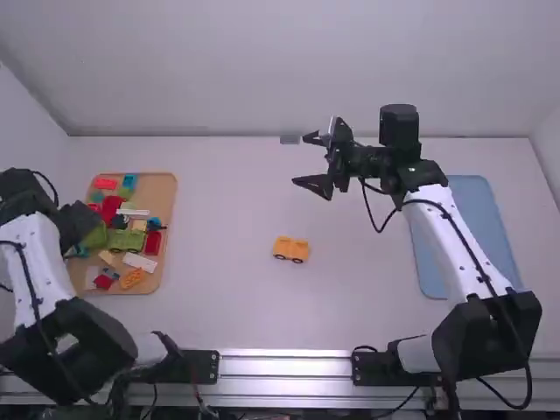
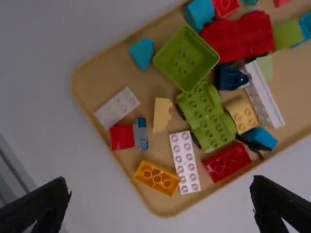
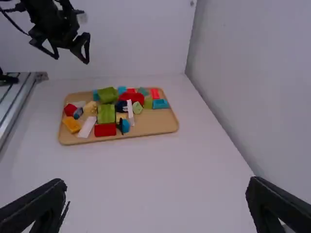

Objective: Assemble lego blocks to make yellow taxi

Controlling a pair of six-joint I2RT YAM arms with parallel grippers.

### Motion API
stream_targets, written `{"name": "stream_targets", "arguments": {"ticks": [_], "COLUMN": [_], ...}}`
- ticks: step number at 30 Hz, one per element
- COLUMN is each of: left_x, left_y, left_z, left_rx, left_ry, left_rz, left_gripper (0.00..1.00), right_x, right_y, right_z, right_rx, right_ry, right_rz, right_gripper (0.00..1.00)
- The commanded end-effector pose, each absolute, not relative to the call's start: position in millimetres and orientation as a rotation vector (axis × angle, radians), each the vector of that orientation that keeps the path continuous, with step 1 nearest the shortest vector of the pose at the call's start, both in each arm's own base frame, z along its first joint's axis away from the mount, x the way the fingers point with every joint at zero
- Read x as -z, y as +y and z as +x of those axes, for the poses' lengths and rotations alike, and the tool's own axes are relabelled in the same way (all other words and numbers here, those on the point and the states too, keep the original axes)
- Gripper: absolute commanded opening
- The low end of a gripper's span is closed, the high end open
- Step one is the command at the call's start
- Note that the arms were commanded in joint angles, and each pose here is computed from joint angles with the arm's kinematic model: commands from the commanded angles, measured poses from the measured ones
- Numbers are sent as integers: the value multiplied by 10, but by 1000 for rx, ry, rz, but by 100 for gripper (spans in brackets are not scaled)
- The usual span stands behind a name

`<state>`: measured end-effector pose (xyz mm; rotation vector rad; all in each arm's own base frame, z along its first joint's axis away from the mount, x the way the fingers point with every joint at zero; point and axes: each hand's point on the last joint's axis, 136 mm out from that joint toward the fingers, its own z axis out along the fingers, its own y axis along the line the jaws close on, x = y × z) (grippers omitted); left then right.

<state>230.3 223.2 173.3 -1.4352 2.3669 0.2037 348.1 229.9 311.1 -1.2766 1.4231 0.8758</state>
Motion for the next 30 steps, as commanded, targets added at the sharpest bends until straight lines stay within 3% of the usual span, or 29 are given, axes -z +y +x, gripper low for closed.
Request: {"name": "stream_targets", "arguments": {"ticks": [1, 9, 11, 12, 16, 18, 21, 30], "left_x": [-1510, -1010, -911, -795, -560, -450, -368, -164], "left_y": [2265, 2401, 2418, 2415, 2406, 2402, 2395, 2353], "left_z": [2336, 2495, 2511, 2506, 2496, 2488, 2482, 2438], "left_rx": [-155, -121, -115, -103, -84, -77, -78, -81], "left_ry": [2424, 2549, 2587, 2625, 2680, 2696, 2691, 2675], "left_rz": [-1452, -1502, -1494, -1509, -1539, -1549, -1552, -1560], "left_gripper": [99, 96, 90, 80, 64, 50, 45, 45], "right_x": [-3151, -3150, -3150, -3150, -3151, -3149, -3150, -3144], "right_y": [2299, 2299, 2299, 2299, 2299, 2298, 2299, 2295], "right_z": [3439, 3439, 3439, 3439, 3440, 3440, 3439, 3449], "right_rx": [-886, -887, -887, -887, -886, -886, -887, -880], "right_ry": [1410, 1411, 1411, 1411, 1410, 1411, 1411, 1415], "right_rz": [-1277, -1277, -1277, -1277, -1277, -1277, -1277, -1275], "right_gripper": [99, 99, 99, 99, 99, 99, 99, 99]}}
